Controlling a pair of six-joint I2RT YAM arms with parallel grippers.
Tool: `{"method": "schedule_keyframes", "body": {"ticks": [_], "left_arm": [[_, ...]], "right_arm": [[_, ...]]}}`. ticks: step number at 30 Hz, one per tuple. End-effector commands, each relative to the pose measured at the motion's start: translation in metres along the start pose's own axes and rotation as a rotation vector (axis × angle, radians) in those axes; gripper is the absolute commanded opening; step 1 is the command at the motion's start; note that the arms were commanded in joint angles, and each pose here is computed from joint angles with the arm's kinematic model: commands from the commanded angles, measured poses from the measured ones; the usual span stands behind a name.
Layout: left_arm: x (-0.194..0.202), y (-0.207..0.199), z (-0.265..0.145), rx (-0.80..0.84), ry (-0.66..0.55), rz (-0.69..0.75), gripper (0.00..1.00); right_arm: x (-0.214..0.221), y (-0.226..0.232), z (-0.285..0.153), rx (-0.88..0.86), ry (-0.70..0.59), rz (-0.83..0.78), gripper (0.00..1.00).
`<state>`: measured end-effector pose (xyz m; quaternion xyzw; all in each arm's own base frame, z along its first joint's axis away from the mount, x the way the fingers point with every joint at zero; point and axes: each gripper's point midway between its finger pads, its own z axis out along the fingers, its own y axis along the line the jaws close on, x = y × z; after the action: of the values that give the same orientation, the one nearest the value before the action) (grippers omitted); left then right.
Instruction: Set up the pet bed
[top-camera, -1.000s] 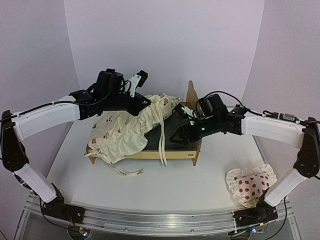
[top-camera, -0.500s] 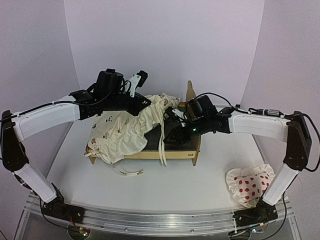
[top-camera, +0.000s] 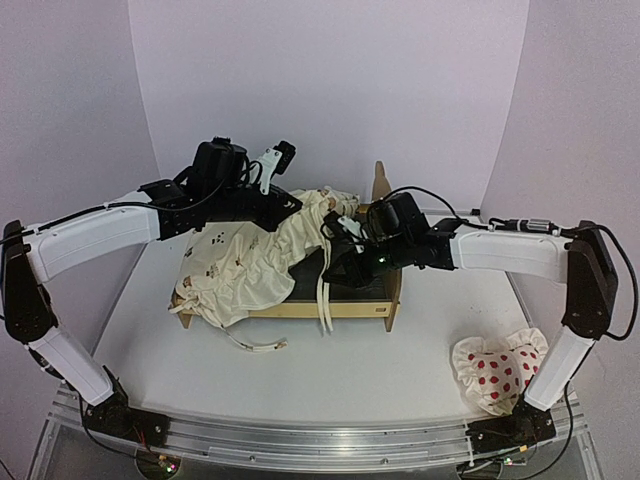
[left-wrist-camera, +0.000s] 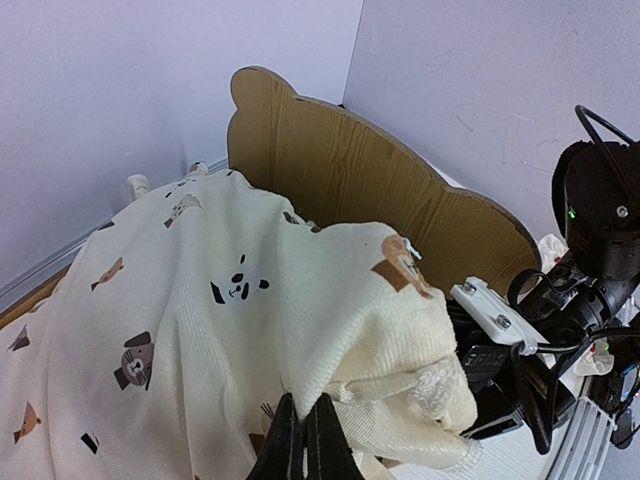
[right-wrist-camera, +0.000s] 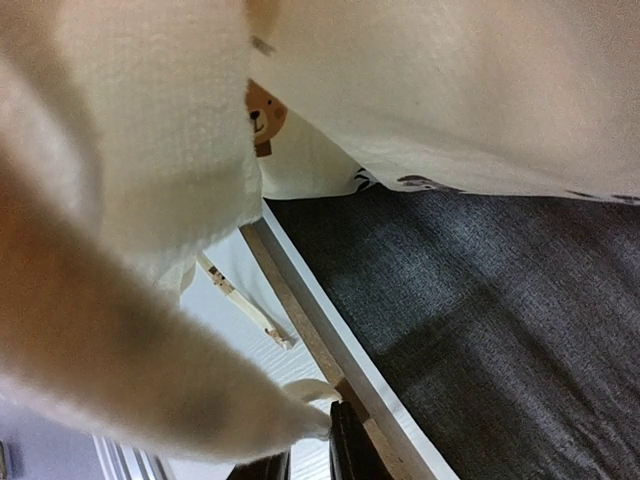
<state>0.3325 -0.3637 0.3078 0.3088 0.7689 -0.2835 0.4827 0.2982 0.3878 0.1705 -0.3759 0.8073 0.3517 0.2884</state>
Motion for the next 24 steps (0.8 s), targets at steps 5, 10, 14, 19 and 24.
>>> {"method": "schedule_keyframes", "body": {"ticks": [5,10,14,19,24], "left_arm": [[-0.033,0.000,-0.023,-0.002,-0.102,0.009,0.00],[-0.032,-0.001,-0.021,0.003,-0.099,0.008,0.00],[-0.032,-0.001,-0.022,0.006,-0.101,0.006,0.00],[-0.032,-0.003,-0.023,0.011,-0.101,0.004,0.00],[-0.028,-0.003,-0.023,0.018,-0.094,-0.002,0.00]], "right_arm": [[-0.001,0.001,-0.009,0.028,-0.031,-0.012,0.13],[-0.001,0.003,-0.010,0.022,-0.032,-0.012,0.10],[-0.006,0.003,-0.009,0.021,-0.041,-0.014,0.00],[-0.026,-0.004,-0.020,0.094,-0.087,-0.022,0.00],[-0.058,-0.004,-0.050,0.184,-0.151,-0.048,0.00]]}}
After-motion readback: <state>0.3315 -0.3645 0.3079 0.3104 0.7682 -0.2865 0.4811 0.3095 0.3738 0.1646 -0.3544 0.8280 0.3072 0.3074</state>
